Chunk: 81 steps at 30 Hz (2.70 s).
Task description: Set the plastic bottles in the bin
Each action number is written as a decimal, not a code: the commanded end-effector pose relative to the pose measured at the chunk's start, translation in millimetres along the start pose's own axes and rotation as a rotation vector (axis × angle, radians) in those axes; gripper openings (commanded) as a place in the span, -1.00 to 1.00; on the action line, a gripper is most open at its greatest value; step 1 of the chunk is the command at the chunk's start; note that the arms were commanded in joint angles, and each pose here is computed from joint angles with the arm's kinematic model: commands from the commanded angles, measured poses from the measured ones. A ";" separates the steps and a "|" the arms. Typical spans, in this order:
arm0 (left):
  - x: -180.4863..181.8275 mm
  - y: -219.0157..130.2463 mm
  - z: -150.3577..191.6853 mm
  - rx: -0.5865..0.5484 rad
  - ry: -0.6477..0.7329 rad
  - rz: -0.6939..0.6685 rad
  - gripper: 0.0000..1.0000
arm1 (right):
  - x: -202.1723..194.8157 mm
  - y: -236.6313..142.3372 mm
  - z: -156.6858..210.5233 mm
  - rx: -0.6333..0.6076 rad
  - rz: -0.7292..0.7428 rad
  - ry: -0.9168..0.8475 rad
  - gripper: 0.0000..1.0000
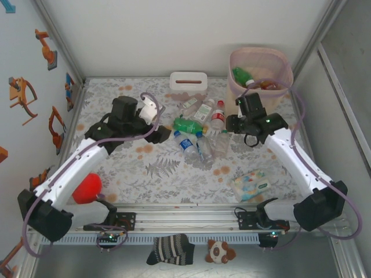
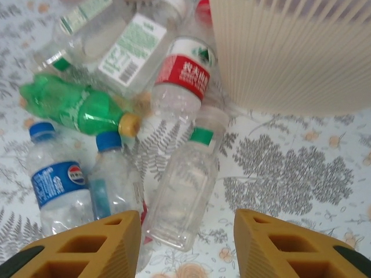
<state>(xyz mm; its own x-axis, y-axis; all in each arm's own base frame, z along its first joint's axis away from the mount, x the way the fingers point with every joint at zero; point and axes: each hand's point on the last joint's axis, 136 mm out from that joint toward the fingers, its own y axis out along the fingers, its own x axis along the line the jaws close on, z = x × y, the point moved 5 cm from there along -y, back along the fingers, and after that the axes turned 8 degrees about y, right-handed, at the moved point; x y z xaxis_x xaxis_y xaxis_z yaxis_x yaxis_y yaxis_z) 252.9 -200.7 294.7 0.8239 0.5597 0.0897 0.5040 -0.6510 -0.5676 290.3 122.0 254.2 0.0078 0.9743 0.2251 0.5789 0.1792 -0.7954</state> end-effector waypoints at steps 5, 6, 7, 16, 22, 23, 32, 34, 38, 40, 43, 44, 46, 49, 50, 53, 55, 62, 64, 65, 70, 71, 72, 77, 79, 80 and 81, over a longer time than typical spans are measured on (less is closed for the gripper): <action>8.3 -25.4 -12.0 -0.283 0.013 0.049 0.68 | -3.3 25.6 22.9 0.012 0.128 0.024 -0.03; 8.0 -30.6 -15.1 -0.321 0.002 0.057 0.68 | -2.8 30.8 26.1 0.021 0.125 0.032 -0.01; 7.4 -34.4 -16.7 -0.359 -0.005 0.068 0.68 | -3.2 36.2 29.0 0.033 0.128 0.039 0.00; 7.0 -46.1 -26.7 -0.489 -0.040 0.215 0.73 | 0.5 74.8 42.8 0.147 0.160 0.021 0.18; 18.6 -49.3 -20.6 -0.452 -0.057 0.115 0.73 | 4.4 89.3 48.2 0.175 0.144 0.020 0.40; 20.0 -50.4 -19.8 -0.451 -0.053 0.103 0.73 | 3.1 92.2 49.6 0.181 0.157 0.029 0.44; 20.5 -54.6 -11.4 -0.384 -0.015 0.050 0.79 | -4.8 115.7 56.4 0.210 0.265 0.100 0.55; 20.9 -53.2 -9.9 -0.377 -0.013 0.043 0.80 | -3.0 121.7 55.6 0.208 0.265 0.124 0.56; 24.2 -49.7 -7.4 -0.357 -0.038 0.022 0.80 | -0.6 135.5 56.9 0.210 0.262 0.155 0.52; 22.6 -48.9 -6.0 -0.348 -0.038 0.021 0.80 | 0.9 141.6 55.9 0.212 0.265 0.161 0.49; 21.9 -46.9 -5.1 -0.343 -0.033 0.014 0.80 | 1.8 149.0 55.8 0.215 0.272 0.165 0.44; 22.1 -46.5 -5.4 -0.343 -0.033 0.014 0.80 | 1.8 150.8 56.3 0.218 0.274 0.164 0.42; 22.5 -45.0 -4.1 -0.335 -0.038 0.015 0.80 | 1.2 153.5 57.2 0.222 0.281 0.161 0.39; 22.8 -45.2 -4.3 -0.334 -0.038 0.013 0.80 | -1.3 154.6 59.7 0.225 0.293 0.157 0.34; 22.7 -45.2 -4.4 -0.335 -0.038 0.014 0.80 | -1.9 154.3 60.6 0.226 0.295 0.155 0.31; 22.4 -45.3 -4.1 -0.334 -0.039 0.015 0.80 | -3.1 151.1 61.3 0.222 0.293 0.154 0.26; 22.5 -44.9 -4.0 -0.334 -0.039 0.015 0.80 | -3.2 147.2 61.0 0.221 0.288 0.154 0.21; 21.5 -45.0 -5.1 -0.337 -0.039 0.019 0.79 | -2.1 119.8 59.7 0.219 0.271 0.133 0.11; 21.5 -44.3 -4.5 -0.333 -0.041 0.020 0.79 | -2.6 107.8 58.9 0.219 0.266 0.122 0.09; 21.7 -44.4 -4.5 -0.334 -0.040 0.019 0.79 | -2.7 101.1 58.6 0.221 0.264 0.117 0.09; 21.8 -44.0 -3.9 -0.328 -0.044 0.019 0.79 | -2.2 65.1 52.5 0.205 0.224 0.094 0.05; 22.2 -44.3 -4.7 -0.331 -0.042 0.015 0.79 | -1.4 57.2 50.1 0.200 0.214 0.088 0.04; 22.3 -44.3 -4.4 -0.329 -0.042 0.014 0.79 | -0.9 50.3 47.7 0.194 0.207 0.083 0.04; 22.8 -43.0 -3.6 -0.324 -0.046 0.015 0.79 | 8.8 11.2 24.2 0.130 0.144 0.047 0.02; 23.1 -43.0 -3.4 -0.322 -0.046 0.014 0.79 | 14.3 -3.0 12.1 0.105 0.123 0.031 0.02; 23.0 -42.5 -3.5 -0.322 -0.045 0.014 0.79 | 18.2 -11.3 4.1 0.086 0.109 0.023 0.02; 23.1 -42.6 -3.3 -0.321 -0.045 0.012 0.79 | 21.5 -18.9 -4.0 0.068 0.096 0.013 0.02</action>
<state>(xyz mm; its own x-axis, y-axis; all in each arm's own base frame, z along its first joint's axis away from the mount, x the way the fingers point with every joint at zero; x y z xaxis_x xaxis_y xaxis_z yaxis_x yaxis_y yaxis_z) 252.5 -160.5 316.8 0.8165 0.5768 0.0255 0.5589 -0.7787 -0.2850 286.8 140.6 244.0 0.1256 0.9799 0.1550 0.4798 0.0768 -0.8740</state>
